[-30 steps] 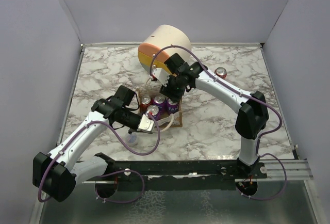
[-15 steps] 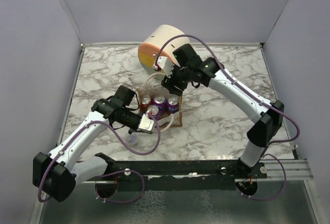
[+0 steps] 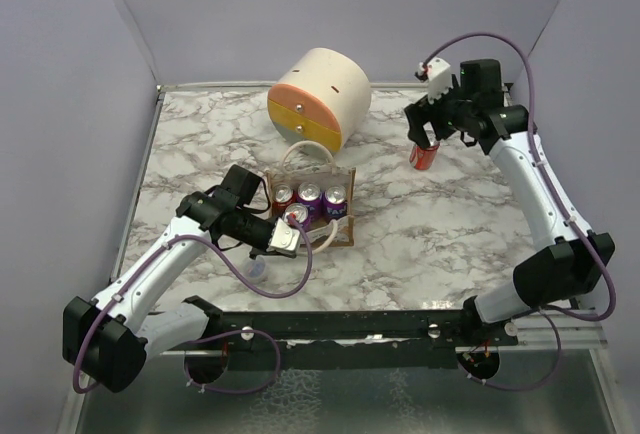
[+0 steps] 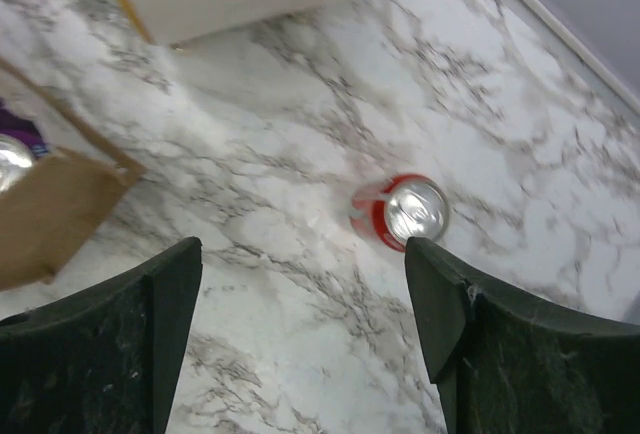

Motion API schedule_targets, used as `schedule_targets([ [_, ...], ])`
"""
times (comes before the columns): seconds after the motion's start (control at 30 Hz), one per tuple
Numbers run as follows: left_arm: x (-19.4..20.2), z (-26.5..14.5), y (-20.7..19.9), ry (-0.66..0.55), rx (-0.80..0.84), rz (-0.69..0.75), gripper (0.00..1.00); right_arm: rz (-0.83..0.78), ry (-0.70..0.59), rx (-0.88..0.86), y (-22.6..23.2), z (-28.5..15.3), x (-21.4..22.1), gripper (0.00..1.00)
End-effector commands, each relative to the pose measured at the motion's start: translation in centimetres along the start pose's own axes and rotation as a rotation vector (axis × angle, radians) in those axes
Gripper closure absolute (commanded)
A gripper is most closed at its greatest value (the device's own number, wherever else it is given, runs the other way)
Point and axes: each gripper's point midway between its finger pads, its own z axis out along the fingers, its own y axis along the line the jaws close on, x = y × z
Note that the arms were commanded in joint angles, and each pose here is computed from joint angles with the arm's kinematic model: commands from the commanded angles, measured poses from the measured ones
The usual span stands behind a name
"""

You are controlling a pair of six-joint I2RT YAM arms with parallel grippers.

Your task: Place the beverage into the canvas bag

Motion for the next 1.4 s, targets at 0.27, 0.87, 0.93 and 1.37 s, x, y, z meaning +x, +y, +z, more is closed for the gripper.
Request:
schedule_targets([
  [0.27, -0.6, -0.1, 0.2, -0.006, -0.004, 0.017, 1.0, 0.119, 0.037, 0.184, -7.2, 2.0, 5.9, 0.01],
  [0.87, -0.4, 0.0, 0.2, -0.001, -0.002, 0.015, 1.0, 0.161, 0.168, 0.156, -9.6, 9.7, 11.6, 0.0],
  [0.93, -0.4, 0.0, 0.2, -0.001, -0.003, 0.016, 1.0, 0.164, 0.179, 0.151, -9.7, 10.2, 12.1, 0.0],
  [1.37, -0.4, 0.0, 0.1, -0.003, -0.003, 0.017, 1.0, 0.187, 0.197, 0.057, -9.0, 12.3, 13.0, 0.1],
])
